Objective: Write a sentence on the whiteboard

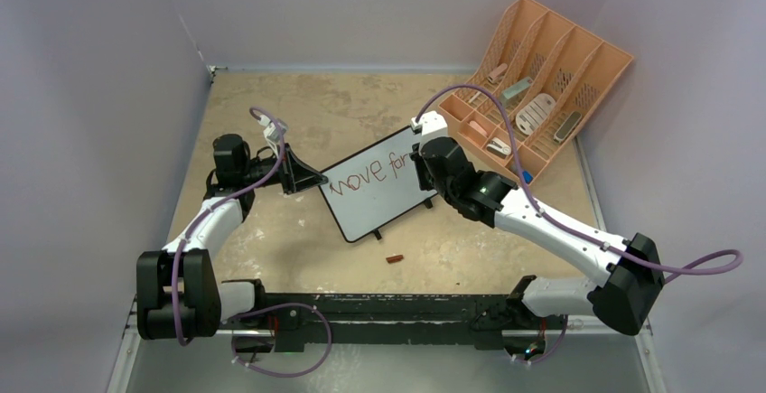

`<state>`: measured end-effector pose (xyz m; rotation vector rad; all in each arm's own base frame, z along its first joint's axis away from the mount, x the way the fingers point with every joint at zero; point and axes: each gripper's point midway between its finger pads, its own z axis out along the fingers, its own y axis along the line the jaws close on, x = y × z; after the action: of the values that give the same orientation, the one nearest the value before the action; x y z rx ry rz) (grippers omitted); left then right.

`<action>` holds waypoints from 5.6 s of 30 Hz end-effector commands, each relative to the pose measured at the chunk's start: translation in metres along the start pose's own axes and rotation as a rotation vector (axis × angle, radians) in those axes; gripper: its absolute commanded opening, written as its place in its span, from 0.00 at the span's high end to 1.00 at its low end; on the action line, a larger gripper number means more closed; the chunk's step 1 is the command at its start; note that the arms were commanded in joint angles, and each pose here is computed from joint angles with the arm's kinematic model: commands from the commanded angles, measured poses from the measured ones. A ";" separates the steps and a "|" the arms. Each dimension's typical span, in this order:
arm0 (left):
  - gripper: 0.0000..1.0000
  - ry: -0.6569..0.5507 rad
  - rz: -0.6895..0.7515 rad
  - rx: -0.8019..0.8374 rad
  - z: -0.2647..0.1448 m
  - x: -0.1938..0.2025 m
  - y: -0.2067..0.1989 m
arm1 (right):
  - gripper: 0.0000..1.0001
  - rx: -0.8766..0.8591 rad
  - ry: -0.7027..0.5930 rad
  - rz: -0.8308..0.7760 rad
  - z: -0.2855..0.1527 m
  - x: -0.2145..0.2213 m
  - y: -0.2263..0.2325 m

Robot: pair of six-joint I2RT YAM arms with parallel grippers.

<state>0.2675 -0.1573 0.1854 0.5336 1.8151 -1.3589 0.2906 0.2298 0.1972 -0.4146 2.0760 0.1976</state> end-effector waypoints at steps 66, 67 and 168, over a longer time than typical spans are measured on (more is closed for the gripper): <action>1.00 0.003 0.065 0.016 0.002 -0.006 -0.001 | 1.00 0.023 -0.016 -0.004 0.005 -0.003 -0.006; 1.00 0.004 0.064 0.016 0.002 -0.006 -0.001 | 1.00 0.026 -0.022 -0.007 0.005 -0.006 -0.006; 1.00 0.015 0.039 -0.015 0.003 -0.006 0.006 | 1.00 0.055 -0.051 0.012 -0.003 -0.017 -0.029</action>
<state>0.2679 -0.1574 0.1843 0.5376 1.8354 -1.3687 0.3062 0.2084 0.2093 -0.3868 2.0466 0.1449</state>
